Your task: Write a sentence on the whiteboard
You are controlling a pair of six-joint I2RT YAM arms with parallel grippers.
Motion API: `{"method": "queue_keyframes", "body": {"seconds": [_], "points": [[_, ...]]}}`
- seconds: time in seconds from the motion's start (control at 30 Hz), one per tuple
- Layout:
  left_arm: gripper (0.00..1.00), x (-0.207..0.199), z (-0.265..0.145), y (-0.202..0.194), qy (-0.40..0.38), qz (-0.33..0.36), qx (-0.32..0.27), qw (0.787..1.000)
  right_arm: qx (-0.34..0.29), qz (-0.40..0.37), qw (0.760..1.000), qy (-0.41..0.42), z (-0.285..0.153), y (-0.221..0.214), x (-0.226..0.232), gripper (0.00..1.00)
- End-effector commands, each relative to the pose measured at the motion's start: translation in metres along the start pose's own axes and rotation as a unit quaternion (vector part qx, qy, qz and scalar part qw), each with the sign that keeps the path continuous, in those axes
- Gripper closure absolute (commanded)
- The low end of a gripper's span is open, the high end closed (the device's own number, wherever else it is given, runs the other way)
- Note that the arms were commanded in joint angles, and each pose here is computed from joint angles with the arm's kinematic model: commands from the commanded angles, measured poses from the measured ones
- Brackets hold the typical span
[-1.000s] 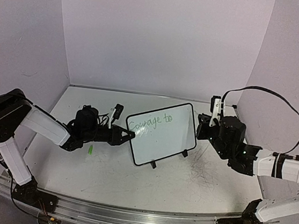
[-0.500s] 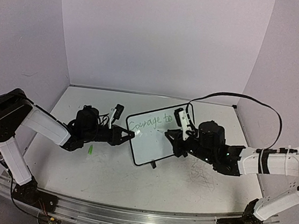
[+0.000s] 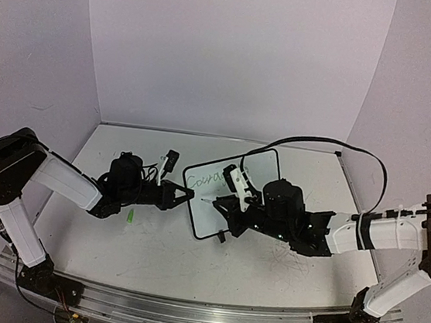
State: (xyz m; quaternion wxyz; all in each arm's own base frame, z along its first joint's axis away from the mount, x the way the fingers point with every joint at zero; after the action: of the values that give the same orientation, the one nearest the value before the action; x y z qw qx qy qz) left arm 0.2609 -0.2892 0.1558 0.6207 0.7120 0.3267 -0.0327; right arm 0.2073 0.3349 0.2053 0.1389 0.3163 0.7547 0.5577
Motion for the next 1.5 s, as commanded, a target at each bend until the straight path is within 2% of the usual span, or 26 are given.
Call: {"method": "queue_keyframes", "body": {"seconds": [0.0,0.47,1.47], "points": [[0.99,0.002,0.002,0.001,0.006,0.016,-0.003,1.000,-0.031,-0.004,0.999,-0.001,0.004,0.010,0.006,1.00],[1.00,0.004,0.005,0.000,0.011,0.017,0.007,1.000,-0.041,0.007,0.999,-0.010,0.008,0.000,0.007,1.00],[1.00,0.003,0.005,0.000,0.019,0.017,0.009,1.000,-0.080,0.008,0.995,-0.053,-0.006,0.007,-0.004,1.00]]}}
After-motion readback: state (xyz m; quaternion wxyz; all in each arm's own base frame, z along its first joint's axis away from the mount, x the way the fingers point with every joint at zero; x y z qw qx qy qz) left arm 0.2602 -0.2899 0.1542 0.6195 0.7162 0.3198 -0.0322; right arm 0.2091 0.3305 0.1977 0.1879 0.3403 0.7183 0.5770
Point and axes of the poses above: each gripper's point midway between its finger pads, its own z axis out along the fingers, its own x axis along the line the jaws close on, y = z × x, the point moved 7 cm from there along -z, back along the fingers, and after that the axes turned 7 degrees about z, right-handed, at the moved point
